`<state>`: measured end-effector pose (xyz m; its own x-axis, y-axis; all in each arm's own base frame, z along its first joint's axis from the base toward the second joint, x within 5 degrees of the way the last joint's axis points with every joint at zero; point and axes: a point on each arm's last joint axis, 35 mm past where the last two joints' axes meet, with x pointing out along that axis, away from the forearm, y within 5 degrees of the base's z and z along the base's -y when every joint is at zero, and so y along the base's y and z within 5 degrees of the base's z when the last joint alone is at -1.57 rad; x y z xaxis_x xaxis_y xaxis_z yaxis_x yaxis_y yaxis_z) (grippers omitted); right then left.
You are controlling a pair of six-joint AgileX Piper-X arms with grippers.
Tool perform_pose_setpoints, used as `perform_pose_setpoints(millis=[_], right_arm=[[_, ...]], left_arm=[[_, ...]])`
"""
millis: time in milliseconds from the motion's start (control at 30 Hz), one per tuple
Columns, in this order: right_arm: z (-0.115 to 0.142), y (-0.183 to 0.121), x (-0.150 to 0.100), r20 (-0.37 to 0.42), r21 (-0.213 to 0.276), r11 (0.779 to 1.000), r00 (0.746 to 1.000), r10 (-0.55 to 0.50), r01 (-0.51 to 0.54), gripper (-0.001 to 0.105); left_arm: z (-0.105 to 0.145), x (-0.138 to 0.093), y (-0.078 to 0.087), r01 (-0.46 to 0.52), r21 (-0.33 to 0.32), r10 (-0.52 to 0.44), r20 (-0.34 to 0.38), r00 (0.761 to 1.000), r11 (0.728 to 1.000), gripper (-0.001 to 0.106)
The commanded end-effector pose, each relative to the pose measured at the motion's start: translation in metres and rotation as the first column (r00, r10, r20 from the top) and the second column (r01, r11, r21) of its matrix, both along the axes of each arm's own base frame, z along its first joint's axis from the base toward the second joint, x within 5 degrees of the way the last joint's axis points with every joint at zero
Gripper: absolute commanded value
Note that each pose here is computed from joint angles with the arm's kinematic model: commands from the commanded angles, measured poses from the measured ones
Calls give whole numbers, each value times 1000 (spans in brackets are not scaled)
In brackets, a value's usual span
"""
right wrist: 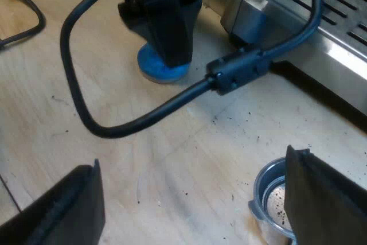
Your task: Grind coffee beans and then tamp
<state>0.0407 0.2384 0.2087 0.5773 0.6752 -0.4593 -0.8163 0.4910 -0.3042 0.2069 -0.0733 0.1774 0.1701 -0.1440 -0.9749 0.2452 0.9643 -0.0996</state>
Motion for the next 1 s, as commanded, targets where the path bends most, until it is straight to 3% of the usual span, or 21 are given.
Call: perform_pose_setpoints(millis=[33,200,300,467,633,867,1000], right_arm=[[2,1,1,9,7,1000,1000,1,-1,67],[2,0,2,12,8,1000,1000,-6,6,67],[5,-1,2,13,19,1000,1000,-6,6,67],[22,-11,2,39,81,995,998,-56,53,67],[21,-27,4,43,27,980,979,-197,196,67],[-3,-37,3,-2,35,973,974,-227,227,67],[-22,-48,2,6,11,975,975,-224,224,67]], left_arm=[[3,-1,-1,-5,-15,5,-10,1000,1000,45],[4,-4,-2,-4,-52,2,-34,999,999,1],[15,-7,-2,7,-94,-6,5,1000,996,0],[49,-21,1,44,-199,-17,137,990,979,0],[82,-39,5,65,-293,16,267,964,954,0],[116,-41,2,110,-317,-4,318,948,942,0],[134,-44,-14,211,-333,-80,365,928,919,0]])
